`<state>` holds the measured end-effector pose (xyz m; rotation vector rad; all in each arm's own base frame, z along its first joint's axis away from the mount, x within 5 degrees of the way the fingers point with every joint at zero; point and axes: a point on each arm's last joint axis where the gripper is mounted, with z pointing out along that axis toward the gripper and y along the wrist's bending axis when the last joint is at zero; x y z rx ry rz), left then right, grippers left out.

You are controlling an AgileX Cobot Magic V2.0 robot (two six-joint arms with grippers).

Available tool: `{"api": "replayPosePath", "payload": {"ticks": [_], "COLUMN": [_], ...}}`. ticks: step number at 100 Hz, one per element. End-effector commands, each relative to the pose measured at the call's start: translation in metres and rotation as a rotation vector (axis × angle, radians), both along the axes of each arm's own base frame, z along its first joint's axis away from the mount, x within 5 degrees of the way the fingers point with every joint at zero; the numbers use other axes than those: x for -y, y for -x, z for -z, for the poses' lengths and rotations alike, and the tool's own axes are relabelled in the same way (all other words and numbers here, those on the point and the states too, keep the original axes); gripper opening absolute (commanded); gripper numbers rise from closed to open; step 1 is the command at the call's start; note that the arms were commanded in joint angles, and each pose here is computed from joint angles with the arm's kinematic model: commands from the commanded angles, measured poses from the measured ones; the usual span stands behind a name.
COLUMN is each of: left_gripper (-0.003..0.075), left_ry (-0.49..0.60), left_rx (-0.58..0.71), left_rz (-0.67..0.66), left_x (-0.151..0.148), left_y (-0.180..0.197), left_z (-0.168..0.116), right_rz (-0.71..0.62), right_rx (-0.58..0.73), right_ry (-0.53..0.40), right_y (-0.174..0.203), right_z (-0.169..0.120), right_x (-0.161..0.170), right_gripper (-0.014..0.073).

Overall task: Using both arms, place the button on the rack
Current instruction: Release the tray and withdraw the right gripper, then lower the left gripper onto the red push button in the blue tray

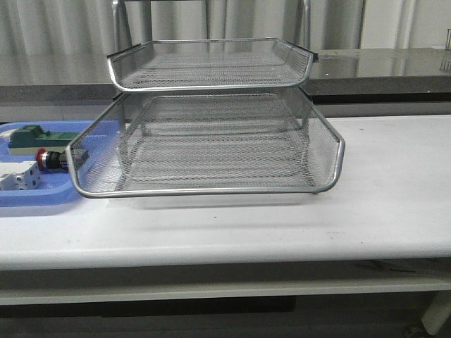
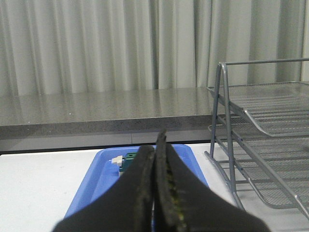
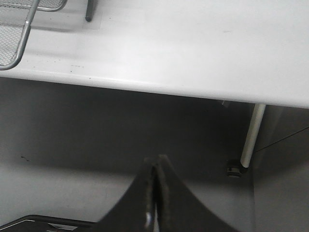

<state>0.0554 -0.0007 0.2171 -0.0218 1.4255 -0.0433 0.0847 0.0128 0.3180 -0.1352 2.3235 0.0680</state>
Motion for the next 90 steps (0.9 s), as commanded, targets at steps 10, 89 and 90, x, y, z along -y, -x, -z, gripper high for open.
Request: {"api": "replayPosePath", "payload": {"ticks": [10, 89, 90], "left_gripper": [-0.0020, -0.0020, -0.0020], "left_ry": [0.046, -0.064, -0.067], "left_rx": [0.032, -0.865, -0.874], "left_rz": [0.014, 0.028, 0.029], "left_x": [0.000, 0.005, 0.005], "left_y": [0.004, -0.214, -0.216], "left_z": [-0.027, -0.152, -0.151], "right_rz": [0.003, 0.003, 0.003], "right_rx": [0.073, 0.073, 0.073], "right_ry": [0.007, 0.007, 0.007], "right_y": [-0.003, -0.003, -0.003], "right_z": [-0.011, -0.011, -0.011], "right_x": [0.001, 0.001, 0.001], "right_gripper": [-0.0066, -0.0066, -0.0066]}}
